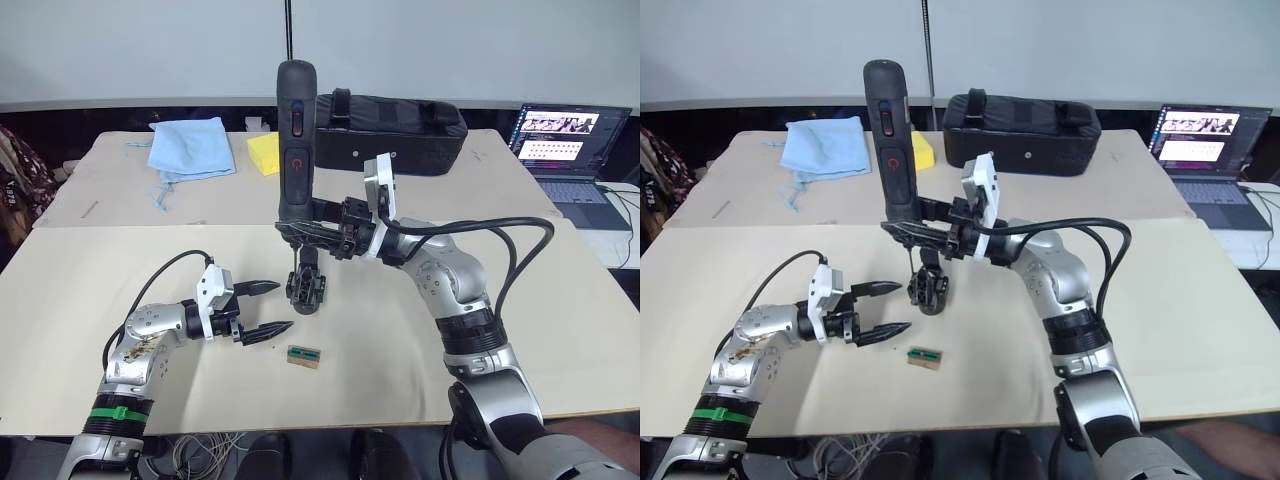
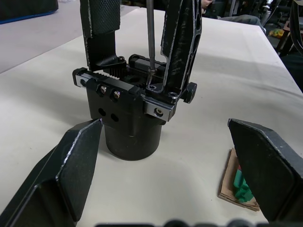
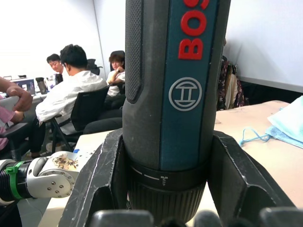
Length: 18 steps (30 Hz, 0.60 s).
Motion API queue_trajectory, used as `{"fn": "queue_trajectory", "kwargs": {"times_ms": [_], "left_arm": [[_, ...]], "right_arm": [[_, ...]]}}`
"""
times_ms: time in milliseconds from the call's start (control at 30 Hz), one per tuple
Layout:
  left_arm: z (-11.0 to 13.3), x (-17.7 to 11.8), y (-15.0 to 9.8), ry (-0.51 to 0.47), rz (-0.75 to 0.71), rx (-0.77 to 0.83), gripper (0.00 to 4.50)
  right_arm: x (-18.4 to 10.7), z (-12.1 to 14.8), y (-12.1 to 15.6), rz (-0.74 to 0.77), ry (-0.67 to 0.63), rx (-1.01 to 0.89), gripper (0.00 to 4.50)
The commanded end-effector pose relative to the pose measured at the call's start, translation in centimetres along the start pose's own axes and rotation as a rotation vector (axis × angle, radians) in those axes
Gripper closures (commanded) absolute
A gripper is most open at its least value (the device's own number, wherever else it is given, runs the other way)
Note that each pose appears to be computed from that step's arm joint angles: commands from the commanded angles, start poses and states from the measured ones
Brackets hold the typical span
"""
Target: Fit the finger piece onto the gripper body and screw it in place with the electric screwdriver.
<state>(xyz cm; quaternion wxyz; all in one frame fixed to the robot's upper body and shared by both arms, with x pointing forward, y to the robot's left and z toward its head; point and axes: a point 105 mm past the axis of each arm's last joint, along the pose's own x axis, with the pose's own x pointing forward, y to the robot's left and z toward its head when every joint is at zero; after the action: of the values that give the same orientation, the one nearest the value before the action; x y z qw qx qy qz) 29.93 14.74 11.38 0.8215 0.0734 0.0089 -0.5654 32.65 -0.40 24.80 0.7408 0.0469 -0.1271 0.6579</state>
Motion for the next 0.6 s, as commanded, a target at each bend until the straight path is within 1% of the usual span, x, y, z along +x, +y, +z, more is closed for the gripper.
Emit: {"fn": "queue_trajectory", "kwargs": {"times_ms": [33, 600], "left_arm": [[0.49, 0.11, -0.16, -0.015, -0.008, 0.033, 0.00], [0.38, 0.10, -0.32, -0.014, -0.008, 0.034, 0.00]], "right_arm": [[0.36, 2.63, 0.56, 0.032, -0.076, -0.051, 2.58], [0.32, 2.28, 0.61, 0.031, -0.061, -0.038, 2.58]]}}
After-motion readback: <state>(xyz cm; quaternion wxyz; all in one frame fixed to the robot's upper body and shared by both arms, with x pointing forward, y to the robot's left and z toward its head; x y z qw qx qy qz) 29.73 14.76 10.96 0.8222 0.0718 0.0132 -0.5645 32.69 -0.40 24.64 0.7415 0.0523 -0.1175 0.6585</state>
